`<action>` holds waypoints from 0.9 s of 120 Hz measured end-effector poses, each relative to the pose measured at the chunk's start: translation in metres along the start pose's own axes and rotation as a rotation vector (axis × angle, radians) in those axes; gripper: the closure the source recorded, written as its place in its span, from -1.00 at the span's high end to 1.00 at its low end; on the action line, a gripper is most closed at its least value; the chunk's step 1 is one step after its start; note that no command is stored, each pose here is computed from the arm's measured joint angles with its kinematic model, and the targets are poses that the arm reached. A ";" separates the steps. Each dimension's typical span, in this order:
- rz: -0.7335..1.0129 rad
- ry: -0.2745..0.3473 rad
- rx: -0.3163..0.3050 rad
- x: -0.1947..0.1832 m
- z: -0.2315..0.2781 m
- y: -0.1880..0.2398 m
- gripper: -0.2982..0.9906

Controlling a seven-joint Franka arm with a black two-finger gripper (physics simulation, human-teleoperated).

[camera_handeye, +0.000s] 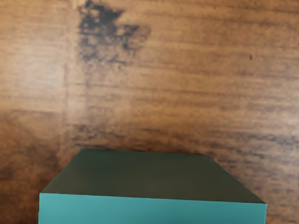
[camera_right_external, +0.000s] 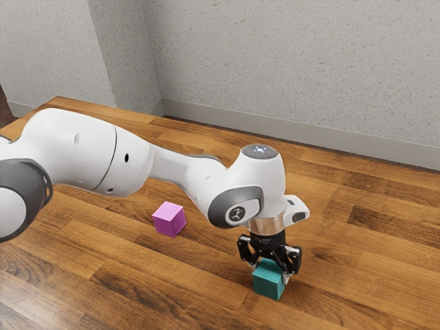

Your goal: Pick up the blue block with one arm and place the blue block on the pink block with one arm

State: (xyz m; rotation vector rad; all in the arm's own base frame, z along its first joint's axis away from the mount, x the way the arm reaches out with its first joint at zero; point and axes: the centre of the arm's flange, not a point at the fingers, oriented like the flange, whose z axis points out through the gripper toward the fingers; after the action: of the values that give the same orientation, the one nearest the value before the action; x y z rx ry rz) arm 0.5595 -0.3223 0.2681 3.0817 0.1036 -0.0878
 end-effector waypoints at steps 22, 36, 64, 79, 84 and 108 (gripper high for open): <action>0.001 0.010 -0.004 0.000 -0.004 0.000 0.07; 0.007 0.043 -0.002 -0.007 -0.034 -0.001 0.03; -0.115 0.090 0.086 -0.008 -0.096 -0.093 0.02; -0.255 0.091 0.121 0.017 -0.109 -0.191 0.06; -0.269 0.093 0.124 0.020 -0.114 -0.207 0.06; -0.316 0.086 0.124 0.025 -0.133 -0.282 0.08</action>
State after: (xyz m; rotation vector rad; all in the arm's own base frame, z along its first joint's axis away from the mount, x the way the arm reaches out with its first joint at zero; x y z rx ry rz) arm 0.5723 -0.0324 0.3834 3.1621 0.6100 0.0270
